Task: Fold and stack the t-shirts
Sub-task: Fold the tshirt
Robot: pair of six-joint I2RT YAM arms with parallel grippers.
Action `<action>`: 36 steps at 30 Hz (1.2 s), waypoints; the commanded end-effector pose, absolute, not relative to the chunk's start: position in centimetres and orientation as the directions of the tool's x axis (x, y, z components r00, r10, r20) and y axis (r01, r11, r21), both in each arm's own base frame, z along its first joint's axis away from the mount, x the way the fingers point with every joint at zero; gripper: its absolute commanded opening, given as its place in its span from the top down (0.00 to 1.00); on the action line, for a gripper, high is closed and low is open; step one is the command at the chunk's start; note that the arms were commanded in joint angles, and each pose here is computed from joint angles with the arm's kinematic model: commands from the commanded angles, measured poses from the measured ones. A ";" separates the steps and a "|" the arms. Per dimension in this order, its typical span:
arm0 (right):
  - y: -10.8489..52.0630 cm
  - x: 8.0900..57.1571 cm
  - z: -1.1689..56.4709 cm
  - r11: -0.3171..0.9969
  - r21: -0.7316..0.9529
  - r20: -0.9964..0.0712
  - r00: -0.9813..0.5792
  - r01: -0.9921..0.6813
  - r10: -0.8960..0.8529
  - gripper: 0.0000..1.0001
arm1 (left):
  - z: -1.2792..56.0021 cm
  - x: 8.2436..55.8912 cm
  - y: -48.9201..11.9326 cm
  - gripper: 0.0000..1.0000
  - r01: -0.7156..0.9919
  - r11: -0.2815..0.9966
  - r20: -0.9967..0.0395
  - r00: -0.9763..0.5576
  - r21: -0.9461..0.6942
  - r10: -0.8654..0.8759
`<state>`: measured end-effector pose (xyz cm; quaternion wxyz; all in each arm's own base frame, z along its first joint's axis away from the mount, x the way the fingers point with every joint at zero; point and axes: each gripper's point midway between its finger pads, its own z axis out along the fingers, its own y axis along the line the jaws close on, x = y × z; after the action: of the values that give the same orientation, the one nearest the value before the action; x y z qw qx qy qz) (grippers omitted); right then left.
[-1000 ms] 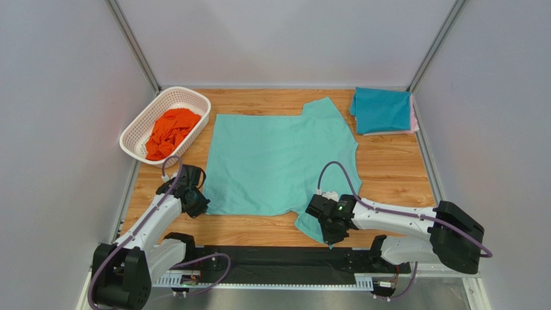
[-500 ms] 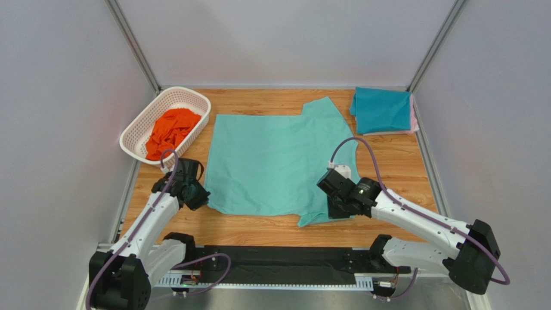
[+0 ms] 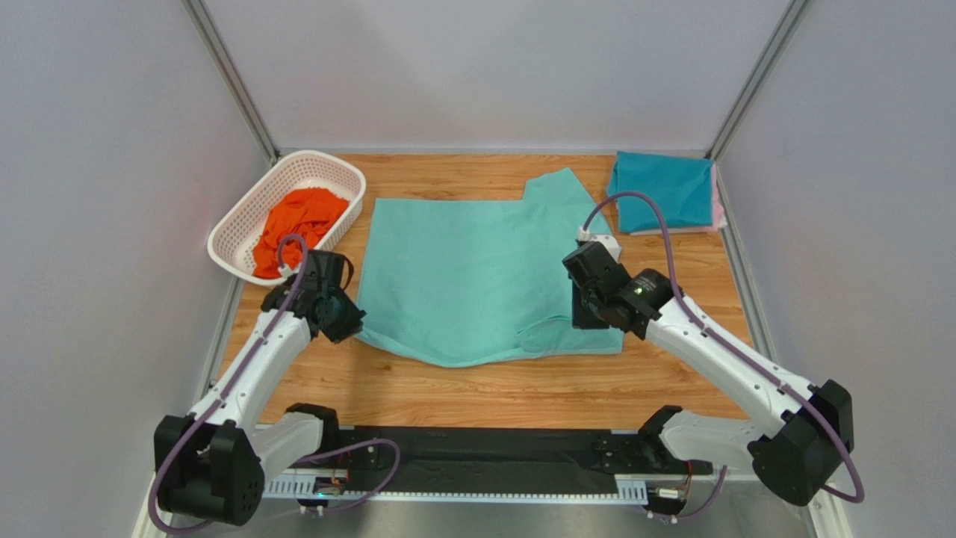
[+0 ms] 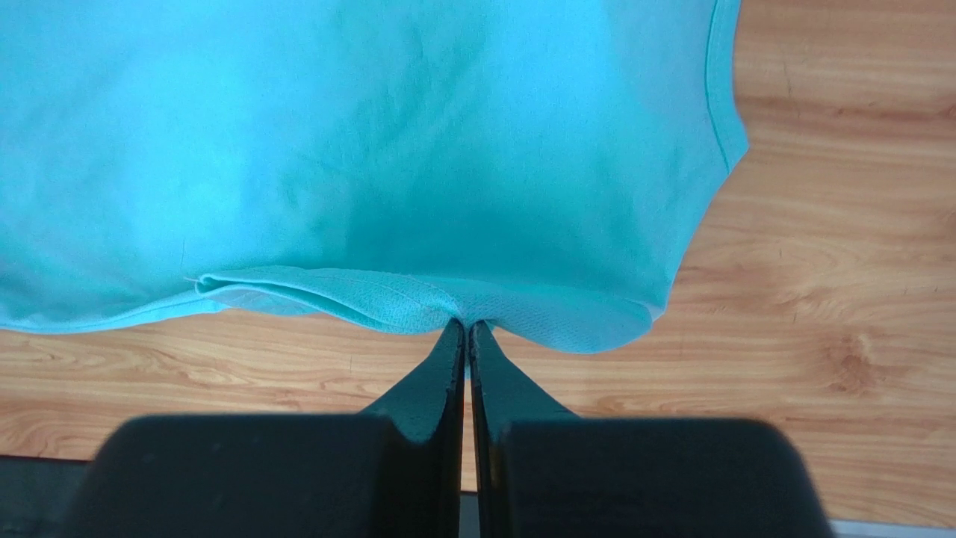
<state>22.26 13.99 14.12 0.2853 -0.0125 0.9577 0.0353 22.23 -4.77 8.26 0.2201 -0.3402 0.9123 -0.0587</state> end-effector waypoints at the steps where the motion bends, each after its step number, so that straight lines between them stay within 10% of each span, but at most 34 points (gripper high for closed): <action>1: 14.1 25.6 16.6 0.997 0.051 -0.637 -0.771 -0.060 -0.014 1.00 | 9.6 23.9 -4.7 1.00 -0.582 0.772 -0.383 -0.672 -0.255 -0.633; 36: 12.8 41.0 12.9 0.988 -0.055 -0.620 -0.770 -0.147 -0.149 1.00 | 8.3 33.1 -3.0 1.00 -0.666 0.730 -0.427 -0.622 -0.152 -0.656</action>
<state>38.31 12.36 11.88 0.3018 -0.0686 0.9509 -0.0066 31.32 -3.71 7.03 0.2064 -0.3544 0.9120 0.0064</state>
